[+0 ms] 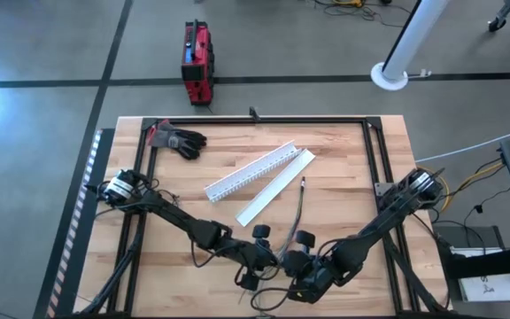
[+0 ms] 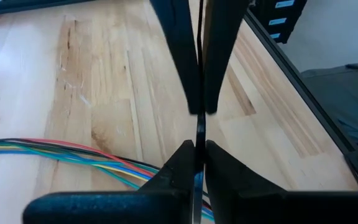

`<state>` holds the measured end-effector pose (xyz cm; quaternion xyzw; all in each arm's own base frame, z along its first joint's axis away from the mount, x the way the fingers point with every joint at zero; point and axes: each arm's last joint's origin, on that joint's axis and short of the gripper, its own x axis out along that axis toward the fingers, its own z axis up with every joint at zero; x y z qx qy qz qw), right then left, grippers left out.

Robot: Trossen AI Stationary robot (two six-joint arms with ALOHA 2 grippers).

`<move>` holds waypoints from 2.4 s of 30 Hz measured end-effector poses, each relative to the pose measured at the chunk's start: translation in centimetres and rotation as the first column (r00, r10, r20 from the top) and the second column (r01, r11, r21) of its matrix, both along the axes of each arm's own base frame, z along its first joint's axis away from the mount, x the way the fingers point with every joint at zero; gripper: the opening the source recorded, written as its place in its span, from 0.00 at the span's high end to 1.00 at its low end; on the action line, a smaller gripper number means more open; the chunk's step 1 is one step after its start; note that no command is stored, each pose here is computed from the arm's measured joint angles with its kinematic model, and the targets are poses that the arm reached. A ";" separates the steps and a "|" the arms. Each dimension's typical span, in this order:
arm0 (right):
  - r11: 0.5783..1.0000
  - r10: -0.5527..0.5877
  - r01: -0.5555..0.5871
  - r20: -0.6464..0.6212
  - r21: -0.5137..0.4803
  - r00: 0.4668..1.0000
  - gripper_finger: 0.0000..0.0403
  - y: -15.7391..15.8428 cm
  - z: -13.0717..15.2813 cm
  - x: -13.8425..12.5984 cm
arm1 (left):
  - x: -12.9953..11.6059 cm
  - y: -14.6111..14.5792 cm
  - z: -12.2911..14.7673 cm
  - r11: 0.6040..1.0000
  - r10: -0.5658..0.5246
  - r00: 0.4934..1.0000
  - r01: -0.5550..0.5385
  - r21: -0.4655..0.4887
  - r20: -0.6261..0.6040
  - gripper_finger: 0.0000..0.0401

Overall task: Ziptie cables
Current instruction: Wrap the zip tie around the bundled colored cable

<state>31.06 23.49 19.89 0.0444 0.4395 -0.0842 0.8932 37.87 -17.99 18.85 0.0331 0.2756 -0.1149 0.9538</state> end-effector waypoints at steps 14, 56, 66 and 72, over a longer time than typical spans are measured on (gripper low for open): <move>0.998 0.045 -0.045 -0.008 0.045 0.999 1.00 0.4 1.6 -1.2 | -0.1 -0.1 -0.1 1.000 -0.007 1.000 0.007 -0.001 -0.008 0.98; 0.992 -0.114 0.121 0.151 -0.039 0.982 0.76 0.4 -0.4 0.7 | -2.6 0.6 -4.2 0.993 0.032 0.999 -0.029 -0.112 0.023 0.98; 0.992 -0.120 0.116 0.095 0.049 0.988 0.74 -0.4 -2.3 2.6 | -2.6 0.6 -4.2 0.994 0.030 0.999 -0.027 -0.110 0.025 0.98; 0.990 -0.140 0.139 0.046 0.025 0.989 0.81 -0.2 -4.9 3.0 | -2.6 0.5 -4.1 0.994 0.029 0.999 -0.025 -0.109 0.027 0.98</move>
